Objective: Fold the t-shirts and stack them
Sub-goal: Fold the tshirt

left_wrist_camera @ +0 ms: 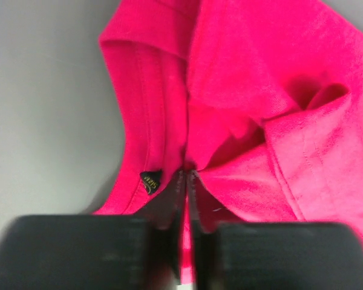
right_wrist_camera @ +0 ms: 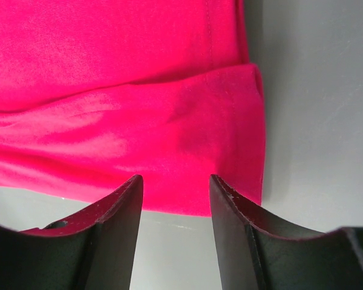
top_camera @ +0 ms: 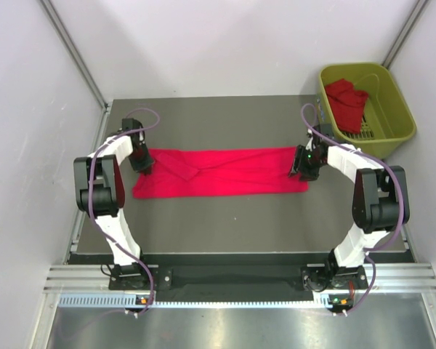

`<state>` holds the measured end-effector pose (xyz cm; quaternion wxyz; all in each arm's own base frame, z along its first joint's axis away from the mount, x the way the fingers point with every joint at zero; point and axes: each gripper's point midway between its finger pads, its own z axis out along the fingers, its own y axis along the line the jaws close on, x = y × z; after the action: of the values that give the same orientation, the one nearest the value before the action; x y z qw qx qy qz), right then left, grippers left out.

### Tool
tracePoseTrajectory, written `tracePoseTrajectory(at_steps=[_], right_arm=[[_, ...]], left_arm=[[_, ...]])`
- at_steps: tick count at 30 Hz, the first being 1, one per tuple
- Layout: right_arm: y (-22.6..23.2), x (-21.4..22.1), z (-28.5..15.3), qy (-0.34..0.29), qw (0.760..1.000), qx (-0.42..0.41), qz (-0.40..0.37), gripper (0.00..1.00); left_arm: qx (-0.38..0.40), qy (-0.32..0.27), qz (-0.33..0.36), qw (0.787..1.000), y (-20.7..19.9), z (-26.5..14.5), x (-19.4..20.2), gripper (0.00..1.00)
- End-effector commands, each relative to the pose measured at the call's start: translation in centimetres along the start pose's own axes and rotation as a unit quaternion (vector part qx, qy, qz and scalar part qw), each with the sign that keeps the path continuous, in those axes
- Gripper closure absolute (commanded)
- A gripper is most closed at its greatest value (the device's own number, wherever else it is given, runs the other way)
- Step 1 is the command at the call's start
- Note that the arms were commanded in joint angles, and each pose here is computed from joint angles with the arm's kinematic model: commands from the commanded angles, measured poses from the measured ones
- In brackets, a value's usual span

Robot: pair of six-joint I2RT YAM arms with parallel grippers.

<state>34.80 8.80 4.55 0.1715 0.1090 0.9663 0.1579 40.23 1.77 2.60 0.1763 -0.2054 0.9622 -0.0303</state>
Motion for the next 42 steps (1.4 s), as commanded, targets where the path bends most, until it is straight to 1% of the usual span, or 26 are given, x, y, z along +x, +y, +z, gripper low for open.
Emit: tracePoseTrajectory(at_steps=[1,4,6,9,13,17,20,21,24,25,27,29,30,31,32,33,34,35,36,38,39,41,42], right_arm=[[0.7,-1.3,-1.5,-0.026,1.000,-0.013,-0.009,0.52],[0.7,-1.4,-1.6,-0.028,0.999,-0.014,-0.011,0.52],[0.7,-1.4,-1.5,-0.026,0.999,-0.014,-0.013,0.52],[0.7,-1.3,-1.4,-0.023,1.000,-0.016,-0.014,0.51],[0.6,-1.5,-1.4,-0.020,1.000,-0.011,-0.019,0.51],[0.5,-2.1,-1.6,-0.017,0.999,-0.002,-0.038,0.50],[0.7,-2.6,-2.0,-0.021,0.999,-0.001,-0.048,0.48],[0.9,-2.5,-2.1,-0.021,0.999,-0.002,-0.049,0.47],[1.3,-2.3,-2.0,-0.014,0.998,-0.005,-0.055,0.45],[1.3,-1.9,-1.9,-0.005,0.998,-0.003,-0.057,0.45],[0.9,-1.2,-1.4,0.005,0.999,0.001,-0.049,0.45],[0.4,-0.5,-1.2,0.010,0.999,0.006,-0.043,0.46],[0.3,-0.2,-1.1,0.010,0.999,0.007,-0.044,0.48],[-0.3,0.5,-0.8,0.015,0.999,0.013,-0.043,0.53],[-0.6,0.6,-0.5,0.014,0.999,0.015,-0.044,0.55],[-1.0,1.1,-0.1,0.021,0.999,0.019,-0.043,0.57],[-1.5,1.8,0.3,0.031,0.998,0.023,-0.039,0.63],[-2.0,2.2,0.8,0.038,0.998,0.029,-0.036,0.66],[-2.6,2.5,1.0,0.042,0.998,0.039,-0.032,0.67],[-3.8,3.5,1.3,0.050,0.997,0.059,-0.015,0.68],[-4.0,3.7,1.2,0.052,0.997,0.063,-0.010,0.67],[-4.1,3.6,0.4,0.042,0.997,0.067,-0.014,0.63],[-4.0,3.4,-0.1,0.036,0.997,0.069,-0.015,0.62]], left_arm=[[-0.009,-0.014,-0.003,1.000,0.0,-1.2,-0.8,0.89],[0.029,-0.030,-0.015,0.999,-1.7,-3.0,-1.2,0.74],[0.039,-0.040,-0.016,0.998,-2.5,-4.4,-1.6,0.70],[0.057,-0.058,-0.015,0.997,-3.9,-6.1,-2.8,0.68],[0.133,-0.055,-0.024,0.989,-7.2,-7.0,-3.3,0.67],[0.161,-0.017,-0.029,0.986,-9.5,-4.8,-1.6,0.66],[0.140,0.010,-0.040,0.989,-8.7,-1.5,-0.1,0.67],[0.114,0.019,-0.043,0.992,-7.7,0.0,0.5,0.67],[0.074,0.030,-0.034,0.996,-6.1,2.2,1.2,0.69],[0.058,0.026,-0.033,0.997,-5.4,2.7,1.1,0.69],[0.052,0.032,-0.032,0.998,-4.9,3.3,1.1,0.69],[0.050,0.026,-0.030,0.998,-4.7,3.1,0.5,0.69],[0.049,0.026,-0.029,0.998,-4.7,2.7,0.4,0.68],[0.052,0.021,-0.026,0.998,-4.8,2.2,0.1,0.68],[0.057,0.020,-0.026,0.998,-5.1,1.8,0.1,0.67],[0.066,0.008,-0.028,0.997,-5.4,0.5,-0.5,0.66],[0.069,0.010,-0.031,0.997,-5.5,-0.1,-0.2,0.65],[0.072,0.007,-0.036,0.997,-5.6,-0.9,-0.3,0.65],[0.079,-0.007,-0.040,0.996,-5.8,-2.8,-0.7,0.64],[0.084,-0.011,-0.050,0.995,-5.9,-4.6,-0.2,0.62],[0.091,-0.036,-0.053,0.994,-5.9,-6.9,-0.8,0.59],[0.074,-0.041,-0.073,0.994,-4.9,-8.2,0.1,0.57],[0.051,-0.070,-0.084,0.993,-3.7,-9.7,-0.3,0.52]])
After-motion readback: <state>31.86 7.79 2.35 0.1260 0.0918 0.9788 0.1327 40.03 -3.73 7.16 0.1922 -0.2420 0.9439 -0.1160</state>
